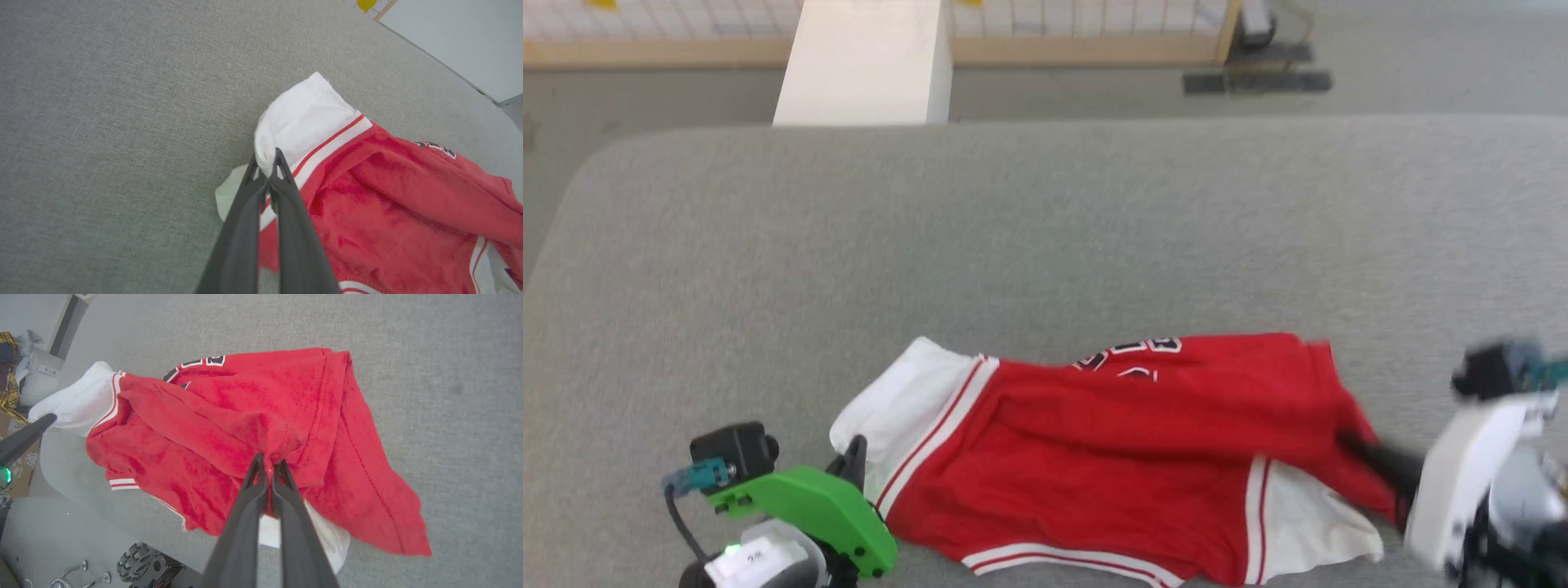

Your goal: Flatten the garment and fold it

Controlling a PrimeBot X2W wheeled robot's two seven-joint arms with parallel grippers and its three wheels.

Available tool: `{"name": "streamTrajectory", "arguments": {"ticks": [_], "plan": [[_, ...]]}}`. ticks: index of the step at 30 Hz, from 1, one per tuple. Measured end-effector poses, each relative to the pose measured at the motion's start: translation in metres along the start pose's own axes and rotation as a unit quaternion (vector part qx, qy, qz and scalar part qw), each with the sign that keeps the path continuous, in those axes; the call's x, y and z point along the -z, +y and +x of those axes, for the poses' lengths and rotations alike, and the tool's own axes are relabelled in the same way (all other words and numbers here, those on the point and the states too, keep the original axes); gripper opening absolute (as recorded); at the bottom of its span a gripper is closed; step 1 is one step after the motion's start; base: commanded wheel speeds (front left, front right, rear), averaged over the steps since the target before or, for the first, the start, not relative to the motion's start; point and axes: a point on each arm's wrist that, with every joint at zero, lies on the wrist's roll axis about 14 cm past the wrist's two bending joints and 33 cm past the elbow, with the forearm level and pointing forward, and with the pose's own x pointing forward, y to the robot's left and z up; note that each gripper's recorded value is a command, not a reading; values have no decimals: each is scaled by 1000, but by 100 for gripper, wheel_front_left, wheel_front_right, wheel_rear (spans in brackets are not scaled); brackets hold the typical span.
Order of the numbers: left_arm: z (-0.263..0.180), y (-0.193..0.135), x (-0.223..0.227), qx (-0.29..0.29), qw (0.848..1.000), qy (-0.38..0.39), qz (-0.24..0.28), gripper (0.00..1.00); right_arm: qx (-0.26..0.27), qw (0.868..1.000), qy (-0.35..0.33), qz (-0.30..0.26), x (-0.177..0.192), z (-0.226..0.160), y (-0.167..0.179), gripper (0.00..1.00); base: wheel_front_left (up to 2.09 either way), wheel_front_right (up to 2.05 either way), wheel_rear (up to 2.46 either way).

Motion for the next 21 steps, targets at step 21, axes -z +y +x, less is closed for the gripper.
{"name": "streamTrajectory", "arguments": {"ticks": [21], "plan": [[-55,-143,-250,218,924,-290,121,0,-6,972,-218,-88,-173,-130,31,0,0,0,0]]}}
